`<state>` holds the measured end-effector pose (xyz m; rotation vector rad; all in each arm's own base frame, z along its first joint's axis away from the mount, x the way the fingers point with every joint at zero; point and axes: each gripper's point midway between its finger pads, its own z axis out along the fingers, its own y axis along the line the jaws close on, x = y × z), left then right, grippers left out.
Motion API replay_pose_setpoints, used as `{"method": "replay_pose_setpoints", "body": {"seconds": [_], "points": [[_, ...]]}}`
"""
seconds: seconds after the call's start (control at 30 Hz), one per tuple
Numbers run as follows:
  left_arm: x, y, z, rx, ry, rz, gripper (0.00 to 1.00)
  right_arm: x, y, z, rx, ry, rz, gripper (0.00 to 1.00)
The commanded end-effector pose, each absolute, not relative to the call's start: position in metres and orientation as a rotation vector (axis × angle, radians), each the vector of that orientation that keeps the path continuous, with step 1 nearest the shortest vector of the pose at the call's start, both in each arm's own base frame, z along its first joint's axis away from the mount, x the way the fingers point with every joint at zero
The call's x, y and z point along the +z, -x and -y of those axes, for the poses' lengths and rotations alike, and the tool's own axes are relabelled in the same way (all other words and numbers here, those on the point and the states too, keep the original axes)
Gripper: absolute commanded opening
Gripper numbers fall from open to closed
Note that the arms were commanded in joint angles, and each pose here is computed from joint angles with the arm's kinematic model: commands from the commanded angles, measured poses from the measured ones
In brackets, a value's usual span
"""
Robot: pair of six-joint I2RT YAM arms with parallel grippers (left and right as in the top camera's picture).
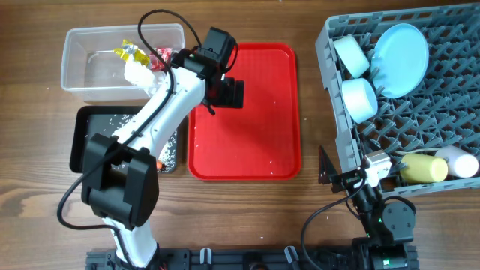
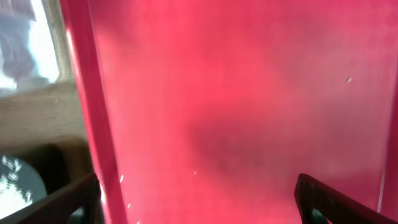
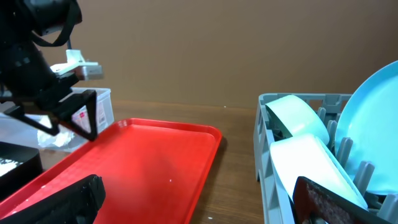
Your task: Sort waste into correct bins and load items into the dishwasher rack
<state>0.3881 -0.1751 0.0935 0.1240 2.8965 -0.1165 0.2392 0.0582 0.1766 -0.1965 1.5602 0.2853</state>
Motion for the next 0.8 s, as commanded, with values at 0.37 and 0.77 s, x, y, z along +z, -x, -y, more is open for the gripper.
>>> {"method": "replay_pose_setpoints", "body": {"seconds": [0.37,0.77], "points": [[0.246,-0.419,0.103,-0.453,-0.286,-2.255,1.0,0.179,-0.239,-0.057,0.266,0.198,-1.547,1.0],[0.196,-0.267,0.024,-0.172,-0.077,-1.785,1.0,0.179,-0.239,-0.057,0.266,0.198,-1.547,1.0]]}}
